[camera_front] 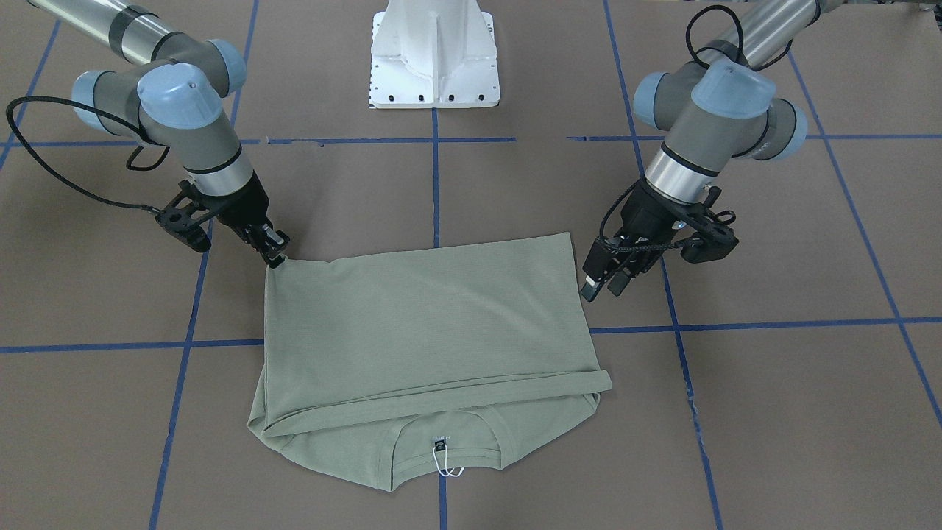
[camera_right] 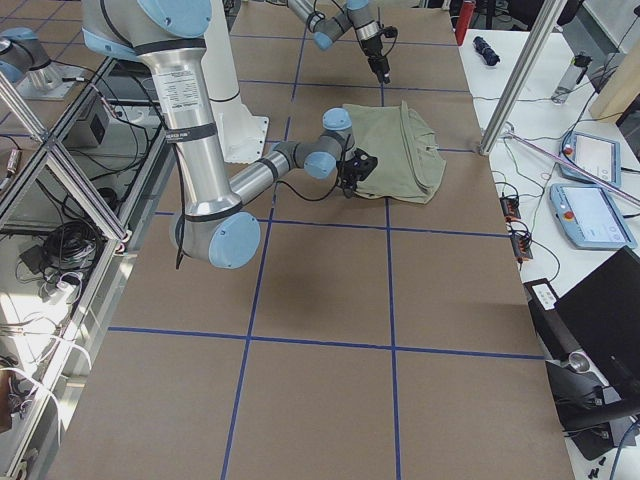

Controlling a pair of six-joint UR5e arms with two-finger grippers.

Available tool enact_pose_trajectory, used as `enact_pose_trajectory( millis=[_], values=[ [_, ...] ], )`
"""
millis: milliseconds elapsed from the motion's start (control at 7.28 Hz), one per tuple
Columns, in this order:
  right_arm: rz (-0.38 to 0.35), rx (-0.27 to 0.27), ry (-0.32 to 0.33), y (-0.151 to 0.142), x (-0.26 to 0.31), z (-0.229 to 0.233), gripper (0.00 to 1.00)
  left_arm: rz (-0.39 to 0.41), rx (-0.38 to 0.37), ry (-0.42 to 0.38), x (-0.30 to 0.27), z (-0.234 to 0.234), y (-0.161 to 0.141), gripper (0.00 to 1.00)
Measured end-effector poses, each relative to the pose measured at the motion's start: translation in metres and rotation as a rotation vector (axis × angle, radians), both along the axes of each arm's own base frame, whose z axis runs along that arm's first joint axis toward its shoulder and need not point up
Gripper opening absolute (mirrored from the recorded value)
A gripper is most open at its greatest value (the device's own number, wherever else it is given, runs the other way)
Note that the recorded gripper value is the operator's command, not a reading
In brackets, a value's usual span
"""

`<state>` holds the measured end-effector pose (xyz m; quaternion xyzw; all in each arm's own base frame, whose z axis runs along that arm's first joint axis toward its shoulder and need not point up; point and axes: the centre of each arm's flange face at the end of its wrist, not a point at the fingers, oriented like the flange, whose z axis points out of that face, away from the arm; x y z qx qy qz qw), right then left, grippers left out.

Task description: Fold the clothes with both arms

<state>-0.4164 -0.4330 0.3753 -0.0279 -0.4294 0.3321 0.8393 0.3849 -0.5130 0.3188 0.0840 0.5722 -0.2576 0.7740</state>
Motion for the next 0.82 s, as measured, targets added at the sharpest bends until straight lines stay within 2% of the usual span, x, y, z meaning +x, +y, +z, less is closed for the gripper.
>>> enact_pose_trajectory(
  millis=[275, 550, 825],
  values=[
    [-0.047, -0.001, -0.022, 0.058, 0.044, 0.0, 0.0, 0.071, -0.032, 0.051, -0.015, -0.006, 0.03, 0.71],
    [-0.15, -0.015, -0.037, 0.131, 0.064, -0.005, 0.0, 0.159, -0.052, 0.081, -0.016, -0.011, 0.047, 0.75],
    [-0.239, -0.081, -0.085, 0.197, 0.05, -0.025, 0.0, 0.226, -0.067, 0.087, -0.001, -0.017, 0.061, 0.76]
  ],
)
